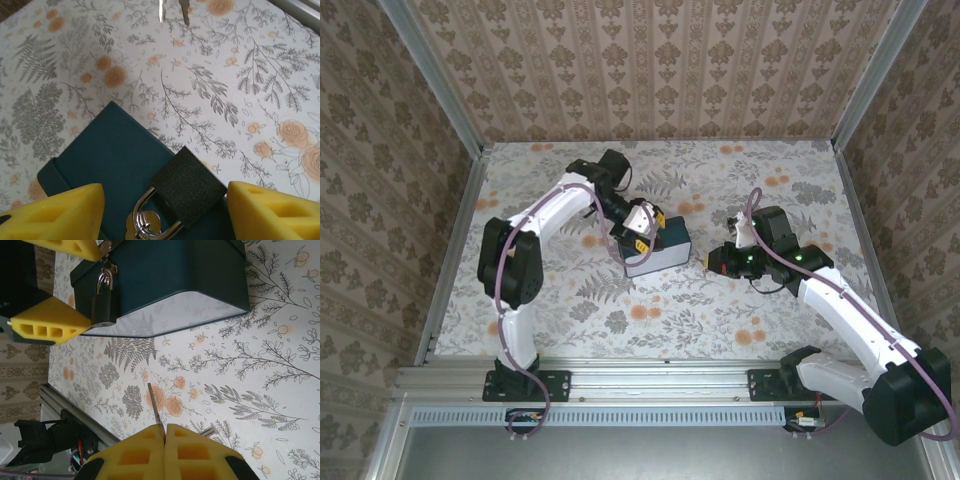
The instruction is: Unlock the padlock with the key
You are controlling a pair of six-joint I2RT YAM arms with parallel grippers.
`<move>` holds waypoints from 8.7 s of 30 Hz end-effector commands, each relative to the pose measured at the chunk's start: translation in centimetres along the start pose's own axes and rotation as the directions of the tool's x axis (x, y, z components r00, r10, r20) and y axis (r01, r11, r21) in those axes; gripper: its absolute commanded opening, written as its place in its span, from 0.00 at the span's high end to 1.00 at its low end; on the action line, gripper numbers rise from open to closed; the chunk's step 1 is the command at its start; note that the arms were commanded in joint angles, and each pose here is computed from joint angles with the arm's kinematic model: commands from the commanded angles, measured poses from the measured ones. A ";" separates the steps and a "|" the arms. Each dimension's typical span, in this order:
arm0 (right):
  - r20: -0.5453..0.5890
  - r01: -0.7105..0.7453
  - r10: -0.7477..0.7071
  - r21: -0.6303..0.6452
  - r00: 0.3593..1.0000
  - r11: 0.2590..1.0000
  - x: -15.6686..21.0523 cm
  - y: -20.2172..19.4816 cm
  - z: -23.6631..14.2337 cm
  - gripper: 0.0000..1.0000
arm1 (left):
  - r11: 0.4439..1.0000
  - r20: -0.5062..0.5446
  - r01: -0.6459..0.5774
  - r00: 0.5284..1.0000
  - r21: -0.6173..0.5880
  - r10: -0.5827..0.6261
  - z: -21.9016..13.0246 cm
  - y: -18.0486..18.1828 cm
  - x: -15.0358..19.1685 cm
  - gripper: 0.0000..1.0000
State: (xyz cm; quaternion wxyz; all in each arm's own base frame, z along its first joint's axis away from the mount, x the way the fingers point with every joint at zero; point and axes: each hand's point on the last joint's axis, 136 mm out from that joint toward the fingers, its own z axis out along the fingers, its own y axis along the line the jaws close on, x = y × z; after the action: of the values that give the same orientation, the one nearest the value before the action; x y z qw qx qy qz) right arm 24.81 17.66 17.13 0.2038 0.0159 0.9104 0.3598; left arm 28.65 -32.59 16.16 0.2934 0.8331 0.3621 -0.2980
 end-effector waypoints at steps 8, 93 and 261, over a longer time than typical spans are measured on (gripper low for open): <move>-0.017 0.014 -0.014 0.005 1.000 1.000 -0.8 0.3 0.6 1.00 | 0.993 0.001 -0.023 1.000 0.119 0.023 0.5 -0.4 0.0 0.38; -0.011 -0.131 0.136 -0.373 0.991 0.919 -1.8 3.0 6.2 1.00 | 0.987 0.042 0.154 0.987 0.048 -0.156 1.2 -0.3 -1.6 0.82; -0.169 -0.188 0.134 -0.370 0.977 0.910 -3.3 4.3 7.1 1.00 | 0.984 -0.053 0.168 0.985 0.060 -0.165 2.0 -0.3 1.1 0.62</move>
State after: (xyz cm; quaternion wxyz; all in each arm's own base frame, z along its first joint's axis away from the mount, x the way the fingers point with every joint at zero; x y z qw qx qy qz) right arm 29.60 24.08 15.18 0.0996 0.0507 0.8388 0.5328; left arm 28.58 -33.48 14.85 0.2464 0.8161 0.4250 -0.3042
